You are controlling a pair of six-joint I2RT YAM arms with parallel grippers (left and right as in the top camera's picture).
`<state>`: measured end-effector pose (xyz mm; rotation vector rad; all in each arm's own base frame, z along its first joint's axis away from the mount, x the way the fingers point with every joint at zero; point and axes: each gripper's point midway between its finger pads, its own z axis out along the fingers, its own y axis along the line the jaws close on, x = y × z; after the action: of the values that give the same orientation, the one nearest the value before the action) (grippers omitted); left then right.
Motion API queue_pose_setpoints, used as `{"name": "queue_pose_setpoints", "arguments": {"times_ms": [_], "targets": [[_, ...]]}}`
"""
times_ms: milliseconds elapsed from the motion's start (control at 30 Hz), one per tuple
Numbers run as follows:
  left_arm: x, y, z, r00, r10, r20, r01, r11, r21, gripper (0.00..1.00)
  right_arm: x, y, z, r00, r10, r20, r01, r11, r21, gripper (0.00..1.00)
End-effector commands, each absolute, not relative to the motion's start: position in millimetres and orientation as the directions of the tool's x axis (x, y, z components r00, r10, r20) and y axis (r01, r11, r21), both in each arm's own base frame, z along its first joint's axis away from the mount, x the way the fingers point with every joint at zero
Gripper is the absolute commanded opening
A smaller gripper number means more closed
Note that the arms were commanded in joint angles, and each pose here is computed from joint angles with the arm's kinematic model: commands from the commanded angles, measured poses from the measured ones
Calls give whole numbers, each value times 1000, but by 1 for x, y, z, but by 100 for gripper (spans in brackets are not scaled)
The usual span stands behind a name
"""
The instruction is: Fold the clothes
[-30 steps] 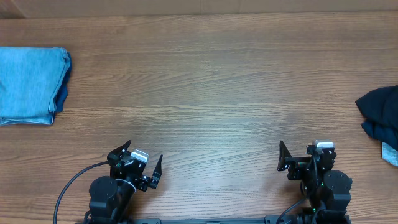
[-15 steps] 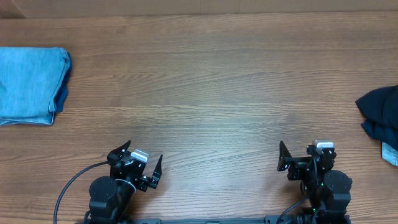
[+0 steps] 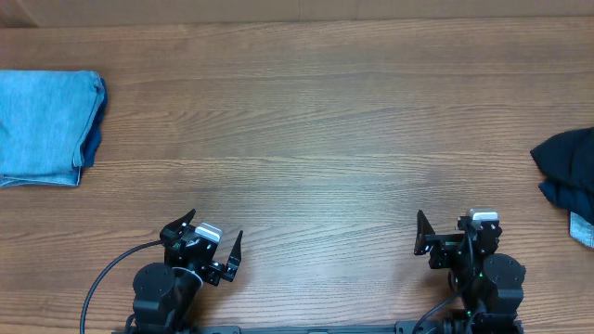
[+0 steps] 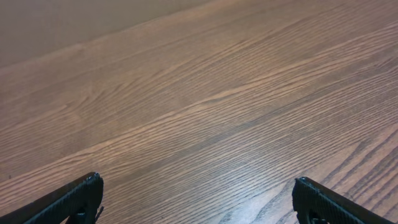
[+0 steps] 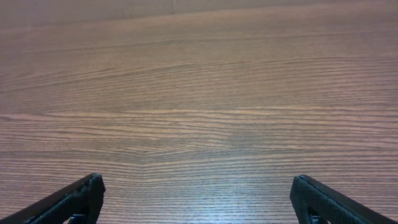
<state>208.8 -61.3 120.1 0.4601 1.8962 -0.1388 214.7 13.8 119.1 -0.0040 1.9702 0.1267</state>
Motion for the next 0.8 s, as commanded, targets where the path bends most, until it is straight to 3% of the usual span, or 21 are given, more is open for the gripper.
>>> {"name": "queue_pose_setpoints", "arguments": {"times_ms": [0, 300, 367, 500, 633, 767], "targets": [[209, -62, 118, -300, 236, -924, 378, 919, 111, 100, 215, 15, 116, -391, 56, -919, -68, 994, 90, 100], [209, -62, 118, -300, 235, -924, 379, 919, 111, 100, 215, 15, 116, -391, 56, -919, -68, 994, 90, 100], [209, -62, 118, -300, 236, -924, 378, 919, 111, 100, 219, 14, 127, -346, 55, -937, -69, 994, 83, 100], [209, -62, 118, -301, 235, -924, 379, 919, 111, 100, 218, 46, 144, -293, 51, -955, -256, 958, 130, 100], [209, -62, 118, -300, 235, -924, 379, 919, 111, 100, 199, 95, 162, -254, 44, -966, -536, 825, 179, 100], [209, -62, 118, -300, 235, -924, 379, 919, 111, 100, 194, 102, 163, -288, 87, -954, -563, 790, 242, 100]]}}
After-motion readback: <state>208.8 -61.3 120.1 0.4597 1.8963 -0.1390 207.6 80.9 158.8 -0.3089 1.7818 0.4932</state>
